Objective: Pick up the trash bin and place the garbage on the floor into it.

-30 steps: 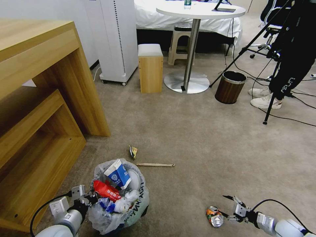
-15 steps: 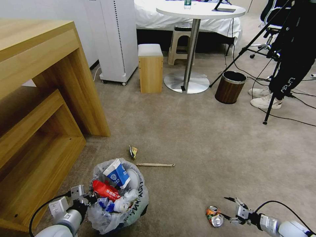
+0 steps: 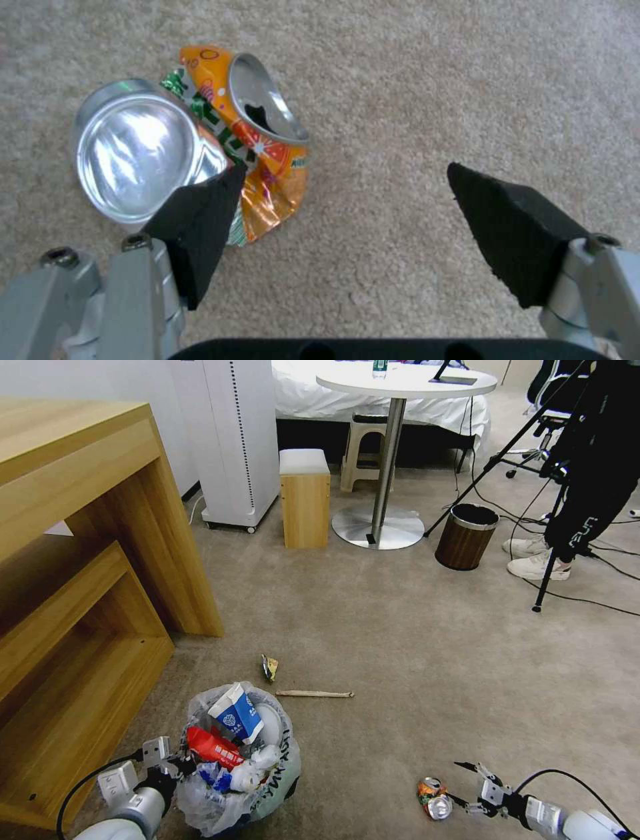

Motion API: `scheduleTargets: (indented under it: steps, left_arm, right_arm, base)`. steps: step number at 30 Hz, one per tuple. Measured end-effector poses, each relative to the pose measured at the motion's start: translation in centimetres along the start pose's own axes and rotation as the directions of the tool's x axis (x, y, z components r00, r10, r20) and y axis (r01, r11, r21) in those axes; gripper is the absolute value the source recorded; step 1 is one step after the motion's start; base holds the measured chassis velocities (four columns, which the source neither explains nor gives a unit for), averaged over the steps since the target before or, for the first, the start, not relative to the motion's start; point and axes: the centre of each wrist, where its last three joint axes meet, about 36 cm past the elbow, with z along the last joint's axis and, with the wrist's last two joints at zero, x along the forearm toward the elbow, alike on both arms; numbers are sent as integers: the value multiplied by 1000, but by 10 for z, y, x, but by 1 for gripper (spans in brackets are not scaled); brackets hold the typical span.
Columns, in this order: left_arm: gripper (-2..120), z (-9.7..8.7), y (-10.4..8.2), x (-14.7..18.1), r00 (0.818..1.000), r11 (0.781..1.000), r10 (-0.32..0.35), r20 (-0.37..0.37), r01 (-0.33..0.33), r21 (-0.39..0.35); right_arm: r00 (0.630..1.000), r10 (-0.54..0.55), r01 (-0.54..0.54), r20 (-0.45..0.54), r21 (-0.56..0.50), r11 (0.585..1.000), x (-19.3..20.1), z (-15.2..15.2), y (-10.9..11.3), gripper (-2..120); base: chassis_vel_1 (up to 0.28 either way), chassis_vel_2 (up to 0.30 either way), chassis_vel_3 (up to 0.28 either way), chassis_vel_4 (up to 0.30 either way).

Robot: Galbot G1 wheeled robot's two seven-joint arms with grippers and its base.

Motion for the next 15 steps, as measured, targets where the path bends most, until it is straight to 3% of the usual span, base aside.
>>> scheduleTargets:
  steps: [15]
  left_arm:
    - [0, 1, -5, 4, 1000, 1000, 3, 11, -3, 4]
  right_arm:
    - [1000, -8, 8, 24, -6, 1000, -21, -6, 5, 78]
  base:
    - [0, 0, 0, 0]
